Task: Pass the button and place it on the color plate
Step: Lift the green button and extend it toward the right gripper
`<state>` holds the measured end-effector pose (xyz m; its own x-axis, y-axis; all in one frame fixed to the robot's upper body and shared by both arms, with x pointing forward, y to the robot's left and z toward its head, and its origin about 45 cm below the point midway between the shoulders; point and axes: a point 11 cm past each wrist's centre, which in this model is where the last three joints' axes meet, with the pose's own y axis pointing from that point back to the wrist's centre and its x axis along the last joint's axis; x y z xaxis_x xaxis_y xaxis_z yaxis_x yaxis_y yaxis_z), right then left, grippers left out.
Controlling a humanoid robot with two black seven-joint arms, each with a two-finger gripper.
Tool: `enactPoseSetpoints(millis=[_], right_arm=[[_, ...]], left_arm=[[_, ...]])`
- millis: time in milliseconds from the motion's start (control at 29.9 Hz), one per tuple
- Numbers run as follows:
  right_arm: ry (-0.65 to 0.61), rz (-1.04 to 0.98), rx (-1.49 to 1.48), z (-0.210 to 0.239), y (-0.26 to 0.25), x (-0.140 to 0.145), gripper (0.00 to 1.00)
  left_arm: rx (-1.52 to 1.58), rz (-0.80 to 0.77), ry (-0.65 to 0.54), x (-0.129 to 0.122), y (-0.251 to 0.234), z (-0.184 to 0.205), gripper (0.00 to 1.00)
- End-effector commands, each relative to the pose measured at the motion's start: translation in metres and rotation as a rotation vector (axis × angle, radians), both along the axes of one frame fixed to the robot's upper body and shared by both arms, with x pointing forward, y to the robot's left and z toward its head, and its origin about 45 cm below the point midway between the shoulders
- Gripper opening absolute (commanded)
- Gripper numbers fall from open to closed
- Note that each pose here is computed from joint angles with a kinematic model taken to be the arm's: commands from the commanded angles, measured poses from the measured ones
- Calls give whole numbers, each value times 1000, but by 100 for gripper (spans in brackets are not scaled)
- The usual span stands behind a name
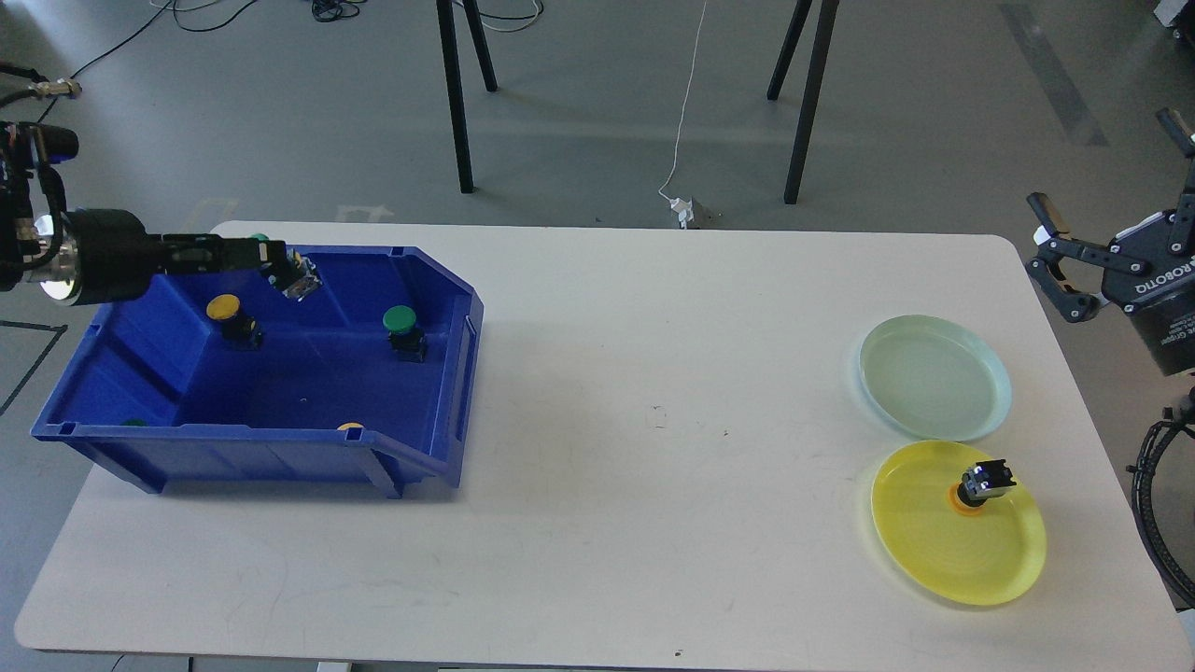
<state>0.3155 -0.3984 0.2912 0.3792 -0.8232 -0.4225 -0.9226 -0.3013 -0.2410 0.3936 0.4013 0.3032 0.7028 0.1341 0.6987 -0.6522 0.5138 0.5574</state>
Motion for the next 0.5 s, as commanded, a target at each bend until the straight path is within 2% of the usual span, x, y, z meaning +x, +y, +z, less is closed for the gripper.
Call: enactPoseSetpoints(millis=[0, 67, 134, 167, 301, 469], right_arm=[[11, 13, -11, -3, 3, -3, 99], [21, 29, -24, -5, 6, -6, 99], [29, 59, -45, -6, 12, -9, 99], [37, 74, -54, -9, 15, -11, 99], [201, 250, -107, -33, 37, -21, 99], [209, 275, -111, -33, 44, -22, 99]], left_arm=[[-299, -90, -118, -1, -55, 64, 2], [-489, -135, -116, -1, -86, 81, 2], [-672, -192, -71, 5, -130, 82, 2], [-731, -217, -43, 6, -148, 79, 2], [-876, -243, 18, 24, -201, 58, 3], [-959, -260, 101, 28, -253, 25, 4]])
